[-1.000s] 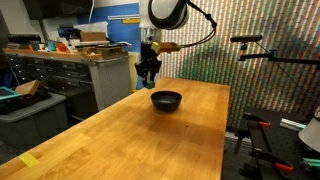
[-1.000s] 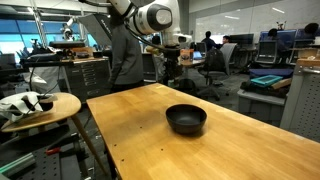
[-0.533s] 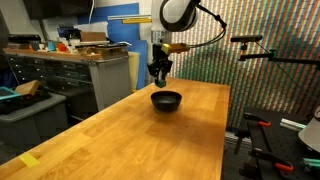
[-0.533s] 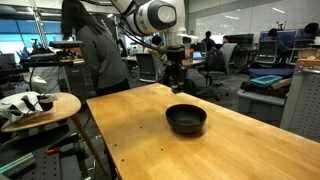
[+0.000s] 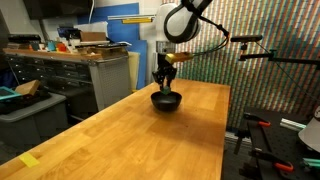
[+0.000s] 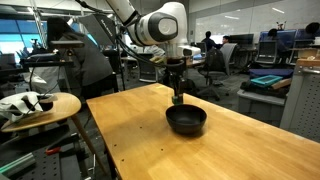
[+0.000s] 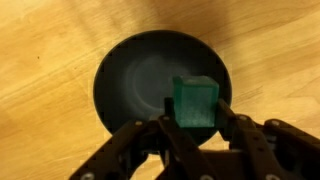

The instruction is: Put the green block in the black bowl

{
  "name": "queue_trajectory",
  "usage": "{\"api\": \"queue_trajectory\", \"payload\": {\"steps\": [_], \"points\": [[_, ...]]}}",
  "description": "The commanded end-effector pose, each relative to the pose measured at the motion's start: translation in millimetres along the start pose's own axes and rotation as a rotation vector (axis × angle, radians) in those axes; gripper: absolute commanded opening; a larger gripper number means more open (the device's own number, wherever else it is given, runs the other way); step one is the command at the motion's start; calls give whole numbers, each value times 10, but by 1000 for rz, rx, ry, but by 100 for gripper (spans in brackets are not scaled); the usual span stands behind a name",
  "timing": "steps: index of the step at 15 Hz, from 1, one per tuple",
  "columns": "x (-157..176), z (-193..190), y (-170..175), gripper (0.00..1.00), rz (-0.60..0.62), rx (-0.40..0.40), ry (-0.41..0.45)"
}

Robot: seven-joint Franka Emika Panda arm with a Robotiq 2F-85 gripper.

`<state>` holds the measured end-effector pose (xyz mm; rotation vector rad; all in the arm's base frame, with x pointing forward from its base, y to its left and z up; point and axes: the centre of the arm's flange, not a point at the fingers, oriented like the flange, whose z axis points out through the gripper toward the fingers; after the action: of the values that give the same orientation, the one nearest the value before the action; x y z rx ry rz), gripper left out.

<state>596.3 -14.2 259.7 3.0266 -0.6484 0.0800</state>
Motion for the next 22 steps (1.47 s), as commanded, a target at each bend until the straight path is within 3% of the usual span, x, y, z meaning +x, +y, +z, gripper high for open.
{"api": "queue_trajectory", "payload": {"steps": [1, 10, 11, 16, 22], "points": [[96, 179, 84, 18, 46, 6, 45], [177, 574, 247, 18, 98, 1, 50], [182, 597, 245, 59, 100, 3, 52], [193, 560, 250, 98, 113, 13, 54], [212, 260, 275, 100, 99, 40, 61]]}}
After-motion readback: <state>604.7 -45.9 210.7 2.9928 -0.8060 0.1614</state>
